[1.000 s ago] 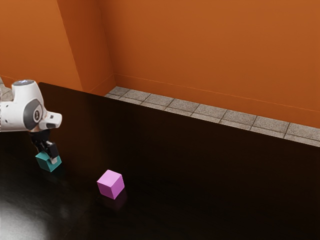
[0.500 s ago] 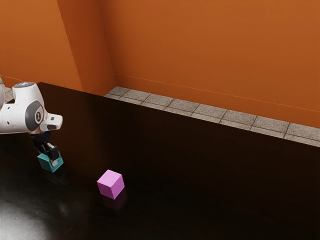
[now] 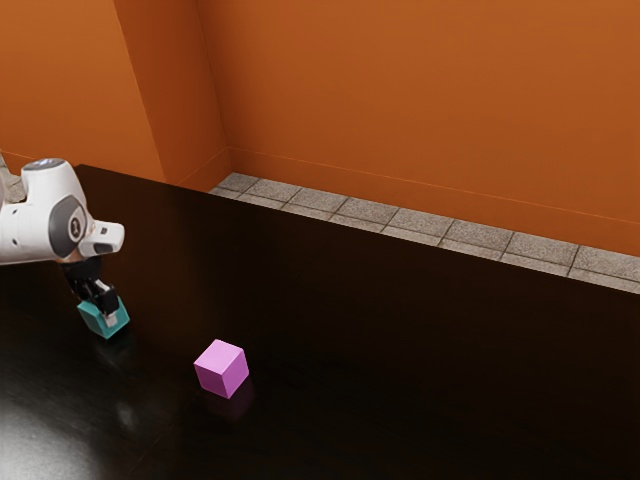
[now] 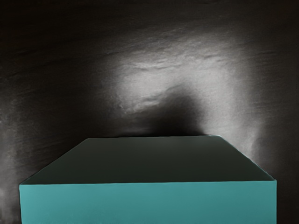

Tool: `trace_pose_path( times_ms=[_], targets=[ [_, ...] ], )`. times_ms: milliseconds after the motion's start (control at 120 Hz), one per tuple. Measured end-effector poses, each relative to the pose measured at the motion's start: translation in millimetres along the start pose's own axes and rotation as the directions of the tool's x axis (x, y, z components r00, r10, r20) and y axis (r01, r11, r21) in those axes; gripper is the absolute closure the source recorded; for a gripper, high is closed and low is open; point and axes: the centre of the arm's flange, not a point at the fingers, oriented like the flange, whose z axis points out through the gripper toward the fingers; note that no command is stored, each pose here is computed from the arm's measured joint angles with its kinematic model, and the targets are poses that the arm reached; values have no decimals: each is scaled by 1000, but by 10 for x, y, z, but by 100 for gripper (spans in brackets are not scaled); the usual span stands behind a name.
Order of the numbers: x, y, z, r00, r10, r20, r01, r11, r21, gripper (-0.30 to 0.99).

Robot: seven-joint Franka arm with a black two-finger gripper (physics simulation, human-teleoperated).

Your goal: Pick up the blue block with one arm, and put the blue block on the pink block with one arm

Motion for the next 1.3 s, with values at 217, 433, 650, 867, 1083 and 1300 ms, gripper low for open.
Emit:
trace_pose_path(
  times_ms=[217, 433, 650, 867, 1083, 1300],
  targets=[
    [365, 325, -542, 999, 36, -11, -35, 999, 35, 29],
    [803, 1353, -727, 995, 100, -6, -100, 995, 1, 29],
    [949, 1974, -854, 996, 80, 25, -80, 997, 17, 29],
    [660, 2305, -813, 999, -2, 46, 0, 999, 36, 30],
    [602, 2697, -845, 998, -55, 27, 53, 997, 48, 29],
    [459, 3112, -645, 997, -74, 30, 72, 996, 51, 29]
  ],
)
